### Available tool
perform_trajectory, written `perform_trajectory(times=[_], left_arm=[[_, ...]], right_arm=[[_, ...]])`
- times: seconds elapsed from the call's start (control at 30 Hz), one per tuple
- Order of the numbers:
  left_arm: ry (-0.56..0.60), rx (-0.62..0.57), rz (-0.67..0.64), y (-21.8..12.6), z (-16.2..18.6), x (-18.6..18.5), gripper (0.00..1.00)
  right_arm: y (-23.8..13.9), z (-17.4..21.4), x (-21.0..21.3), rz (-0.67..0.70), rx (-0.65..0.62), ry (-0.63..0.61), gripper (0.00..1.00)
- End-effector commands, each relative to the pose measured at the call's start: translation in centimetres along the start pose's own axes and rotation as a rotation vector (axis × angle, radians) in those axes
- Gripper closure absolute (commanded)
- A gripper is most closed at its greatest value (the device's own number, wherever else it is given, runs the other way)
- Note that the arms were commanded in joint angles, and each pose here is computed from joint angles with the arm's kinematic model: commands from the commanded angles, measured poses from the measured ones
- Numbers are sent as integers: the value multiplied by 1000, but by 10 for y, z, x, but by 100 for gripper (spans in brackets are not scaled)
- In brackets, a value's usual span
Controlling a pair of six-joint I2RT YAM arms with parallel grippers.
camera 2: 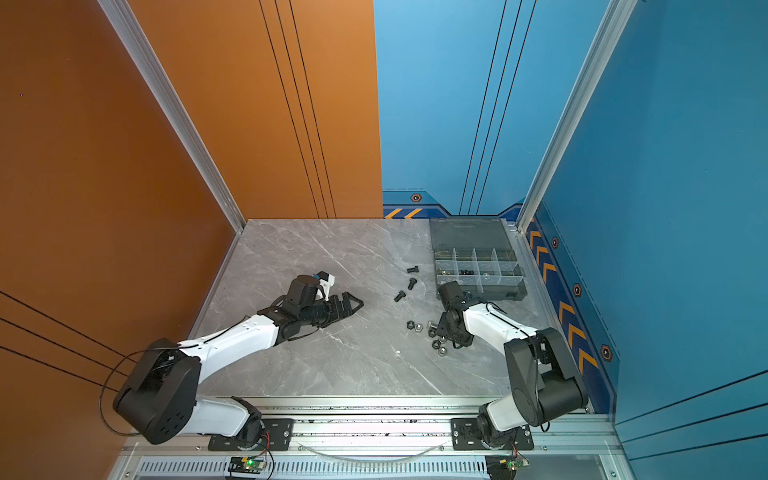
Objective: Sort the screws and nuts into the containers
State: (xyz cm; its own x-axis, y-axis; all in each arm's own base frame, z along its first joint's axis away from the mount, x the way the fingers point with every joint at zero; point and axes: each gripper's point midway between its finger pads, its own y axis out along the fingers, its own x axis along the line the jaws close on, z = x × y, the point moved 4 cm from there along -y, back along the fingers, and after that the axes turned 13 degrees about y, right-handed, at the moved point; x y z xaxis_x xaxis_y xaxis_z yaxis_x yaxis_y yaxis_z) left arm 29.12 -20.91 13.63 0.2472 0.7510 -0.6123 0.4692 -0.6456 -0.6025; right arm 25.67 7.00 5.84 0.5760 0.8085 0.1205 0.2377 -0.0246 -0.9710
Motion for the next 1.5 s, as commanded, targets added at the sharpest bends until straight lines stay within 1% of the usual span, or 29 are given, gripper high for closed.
perform_trajectory(times=[0.0, 0.3, 0.37, 0.53, 0.63, 0.73, 0.8, 0.93, 1.03, 1.23, 1.33, 1.47], left_arm=[[-8, -4, 6, -2, 0, 2, 2], [-8, -5, 9, -2, 1, 2, 2], [-9, -8, 9, -3, 0, 2, 2], [-10, -10, 8, -3, 1, 3, 2], [-9, -12, 11, -4, 0, 2, 2], [-9, -14, 13, -5, 0, 2, 2], [-10, -17, 14, -6, -1, 2, 2], [-9, -21, 14, -8, -1, 2, 2], [-11, -23, 16, -8, -1, 2, 2], [-14, -25, 21, -8, -2, 2, 2], [-14, -26, 22, -8, -2, 2, 2], [-17, -26, 23, -8, -2, 3, 2]], right_arm=[[5, 2, -6, 26, 6, 5, 51], [5, 4, -8, 32, 12, -3, 61], [4, 4, -8, 30, 12, -2, 67], [2, 3, -6, 20, 12, -8, 86], [0, 2, -3, 3, 14, -13, 94], [-8, -3, 4, -56, 14, -27, 99], [-19, -12, 11, -109, 2, -39, 100], [-49, -39, 20, -190, -48, -55, 100], [-72, -68, 18, -212, -102, -44, 100], [-106, -140, 5, -244, -204, 46, 100], [-115, -176, -1, -237, -254, 81, 100], [-109, -216, -9, -198, -281, 134, 100]])
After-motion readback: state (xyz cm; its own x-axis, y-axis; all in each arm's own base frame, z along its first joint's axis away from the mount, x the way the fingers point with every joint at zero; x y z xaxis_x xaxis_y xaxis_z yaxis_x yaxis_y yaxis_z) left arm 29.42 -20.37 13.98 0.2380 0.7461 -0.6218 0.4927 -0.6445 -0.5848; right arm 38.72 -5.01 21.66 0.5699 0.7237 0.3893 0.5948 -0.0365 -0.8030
